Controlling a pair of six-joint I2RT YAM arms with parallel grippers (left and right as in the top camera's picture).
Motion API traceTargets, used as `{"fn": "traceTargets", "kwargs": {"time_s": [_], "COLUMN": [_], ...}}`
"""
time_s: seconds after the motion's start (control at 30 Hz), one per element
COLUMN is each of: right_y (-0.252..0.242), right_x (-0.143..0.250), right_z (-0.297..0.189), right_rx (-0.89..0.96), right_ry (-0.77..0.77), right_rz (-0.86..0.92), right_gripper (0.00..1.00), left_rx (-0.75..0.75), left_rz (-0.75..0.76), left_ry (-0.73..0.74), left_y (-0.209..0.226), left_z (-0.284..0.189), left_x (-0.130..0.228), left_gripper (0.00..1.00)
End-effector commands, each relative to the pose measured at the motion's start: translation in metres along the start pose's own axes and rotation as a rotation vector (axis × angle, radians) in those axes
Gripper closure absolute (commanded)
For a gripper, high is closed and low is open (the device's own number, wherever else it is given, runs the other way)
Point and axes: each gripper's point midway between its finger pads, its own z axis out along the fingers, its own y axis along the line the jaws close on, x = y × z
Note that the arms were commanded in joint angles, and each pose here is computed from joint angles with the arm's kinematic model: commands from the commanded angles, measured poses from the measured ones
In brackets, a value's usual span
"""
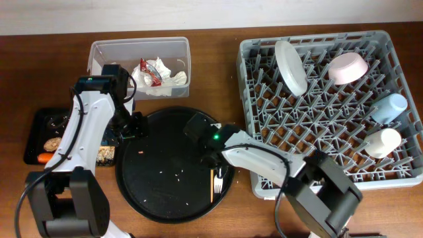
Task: Sort waste into correct bins and load items into the dishwasher rack
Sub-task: 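Grasp the wooden chopstick on the round tray with the right gripper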
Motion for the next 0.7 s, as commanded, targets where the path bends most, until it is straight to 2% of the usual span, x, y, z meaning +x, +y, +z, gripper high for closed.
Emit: {"fn": "traceTargets", "kwargs": {"time_s": [0.0,0.3,0.67], "right_y": [-0.002,0.006,0.02], "right_x": [0.002,0.003,-0.008], "right_z": [0.01,0.01,-0.004], "right_rx": [0.019,-0.024,-0.051], "right_ry": [0.005,0.018,-0.024], "right_rz": [0.003,0.002,-0.141], "right_gripper": [0.42,0.44,0.43], "left_rx": [-0.001,-0.001,-0.001], "left_rz": [0.002,0.002,0.002], "left_ry": [-0.031,-0.032,-0.032], "left_y": [0.001,0.001,0.001], "left_z": [-0.008,-0.008,-0.008], "left_x": [0.0,-0.001,-0.001], "left_gripper": [0.21,0.21,0.21]}}
